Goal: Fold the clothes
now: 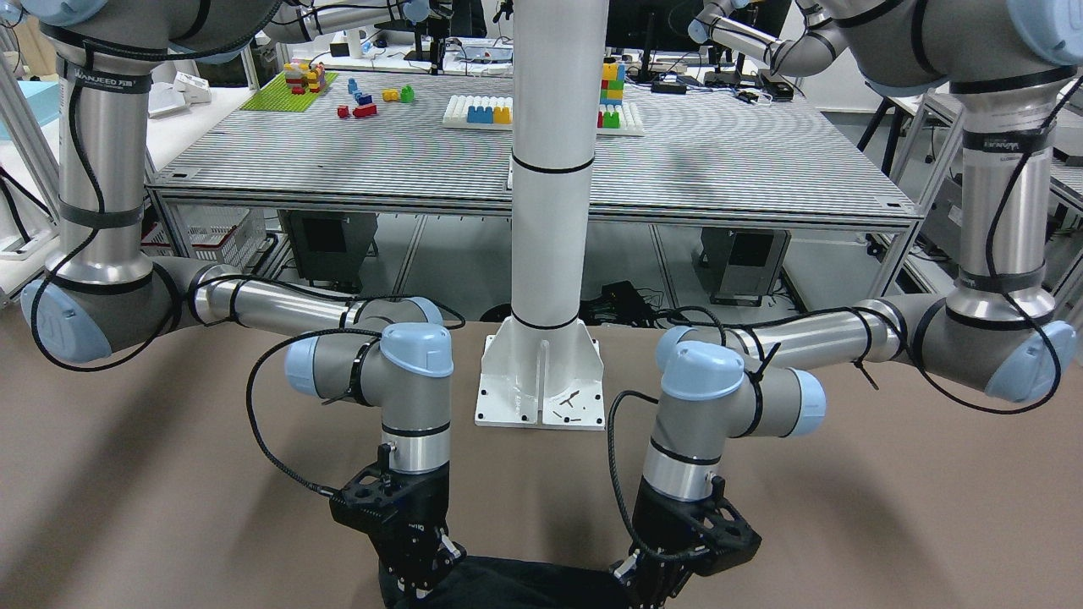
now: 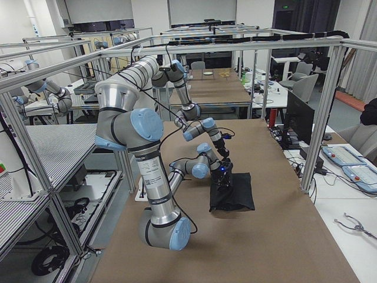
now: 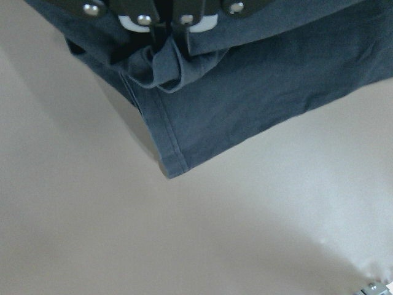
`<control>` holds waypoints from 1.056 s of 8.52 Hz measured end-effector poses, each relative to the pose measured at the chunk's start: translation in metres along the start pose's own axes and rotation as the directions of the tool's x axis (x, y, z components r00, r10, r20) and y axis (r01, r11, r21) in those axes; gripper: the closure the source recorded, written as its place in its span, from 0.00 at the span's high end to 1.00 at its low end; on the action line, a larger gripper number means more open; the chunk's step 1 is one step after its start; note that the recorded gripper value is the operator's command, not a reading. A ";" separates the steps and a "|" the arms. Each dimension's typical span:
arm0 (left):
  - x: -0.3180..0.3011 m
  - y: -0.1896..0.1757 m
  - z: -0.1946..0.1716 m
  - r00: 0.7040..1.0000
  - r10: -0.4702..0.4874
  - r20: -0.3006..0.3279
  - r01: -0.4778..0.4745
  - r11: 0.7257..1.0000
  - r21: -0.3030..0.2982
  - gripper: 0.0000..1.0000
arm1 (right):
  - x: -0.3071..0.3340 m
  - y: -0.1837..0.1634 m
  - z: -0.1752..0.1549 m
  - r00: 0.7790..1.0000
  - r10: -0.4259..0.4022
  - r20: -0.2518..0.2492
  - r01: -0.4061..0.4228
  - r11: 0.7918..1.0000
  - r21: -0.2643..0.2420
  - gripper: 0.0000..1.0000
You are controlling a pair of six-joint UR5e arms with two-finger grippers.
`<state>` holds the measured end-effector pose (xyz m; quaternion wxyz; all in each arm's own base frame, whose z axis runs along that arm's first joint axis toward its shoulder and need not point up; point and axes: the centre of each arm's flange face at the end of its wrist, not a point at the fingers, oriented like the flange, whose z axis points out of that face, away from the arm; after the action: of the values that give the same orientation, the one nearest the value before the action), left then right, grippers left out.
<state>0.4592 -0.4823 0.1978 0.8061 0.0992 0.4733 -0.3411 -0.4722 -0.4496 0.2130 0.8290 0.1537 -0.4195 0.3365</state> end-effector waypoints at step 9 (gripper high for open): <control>0.055 -0.080 0.036 0.996 0.086 0.034 -0.085 0.996 -0.032 0.94 | -0.047 -0.038 0.001 0.997 -0.040 0.070 0.050 0.987 -0.154 0.06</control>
<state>0.4504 -0.5852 0.1842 0.8297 0.1011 0.4592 -0.3008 -0.4662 -0.4978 0.1768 0.8313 0.1090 -0.4685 0.2784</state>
